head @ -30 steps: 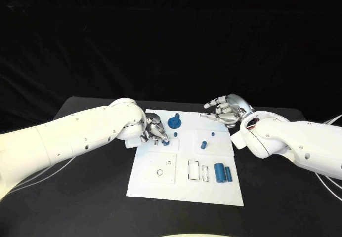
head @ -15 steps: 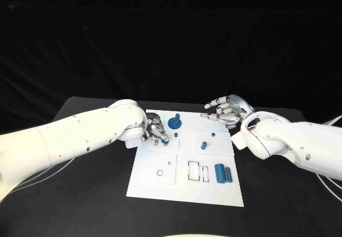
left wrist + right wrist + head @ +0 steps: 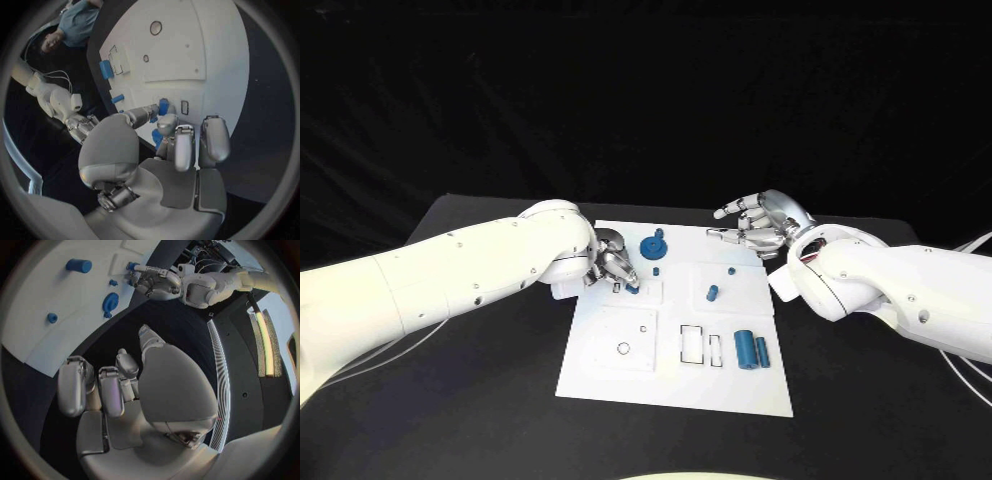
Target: Assemble the parts on the task board
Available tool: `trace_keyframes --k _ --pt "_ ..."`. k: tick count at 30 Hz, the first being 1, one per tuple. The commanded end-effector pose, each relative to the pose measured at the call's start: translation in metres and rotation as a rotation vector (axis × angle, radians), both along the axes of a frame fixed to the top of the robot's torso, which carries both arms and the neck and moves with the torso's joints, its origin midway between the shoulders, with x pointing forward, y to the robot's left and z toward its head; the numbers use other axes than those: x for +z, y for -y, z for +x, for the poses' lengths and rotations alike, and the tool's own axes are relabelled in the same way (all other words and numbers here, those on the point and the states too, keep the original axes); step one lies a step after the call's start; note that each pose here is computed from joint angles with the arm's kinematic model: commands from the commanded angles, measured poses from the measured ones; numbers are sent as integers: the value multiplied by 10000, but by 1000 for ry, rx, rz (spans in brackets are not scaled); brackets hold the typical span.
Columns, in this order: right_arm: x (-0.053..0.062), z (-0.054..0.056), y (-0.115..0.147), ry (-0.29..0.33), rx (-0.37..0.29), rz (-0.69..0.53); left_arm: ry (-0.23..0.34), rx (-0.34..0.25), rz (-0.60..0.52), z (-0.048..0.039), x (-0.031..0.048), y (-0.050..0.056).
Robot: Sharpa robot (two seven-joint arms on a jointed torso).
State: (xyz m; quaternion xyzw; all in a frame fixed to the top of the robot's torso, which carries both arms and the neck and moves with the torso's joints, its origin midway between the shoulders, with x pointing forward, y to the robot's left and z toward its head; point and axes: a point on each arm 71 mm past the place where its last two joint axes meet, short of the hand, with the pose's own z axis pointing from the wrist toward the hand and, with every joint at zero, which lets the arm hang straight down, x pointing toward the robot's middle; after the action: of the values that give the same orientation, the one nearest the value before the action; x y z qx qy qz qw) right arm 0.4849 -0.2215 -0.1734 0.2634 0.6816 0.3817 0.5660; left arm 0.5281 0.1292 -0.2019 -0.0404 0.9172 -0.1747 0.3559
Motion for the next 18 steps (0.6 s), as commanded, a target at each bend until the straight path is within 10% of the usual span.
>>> trace_keyframes --k 1,18 --pt "-1 -1 -6 1 5 -1 -2 -9 6 -5 -1 18" --pt "-2 -2 -5 1 6 -1 -9 -16 20 0 -16 13"
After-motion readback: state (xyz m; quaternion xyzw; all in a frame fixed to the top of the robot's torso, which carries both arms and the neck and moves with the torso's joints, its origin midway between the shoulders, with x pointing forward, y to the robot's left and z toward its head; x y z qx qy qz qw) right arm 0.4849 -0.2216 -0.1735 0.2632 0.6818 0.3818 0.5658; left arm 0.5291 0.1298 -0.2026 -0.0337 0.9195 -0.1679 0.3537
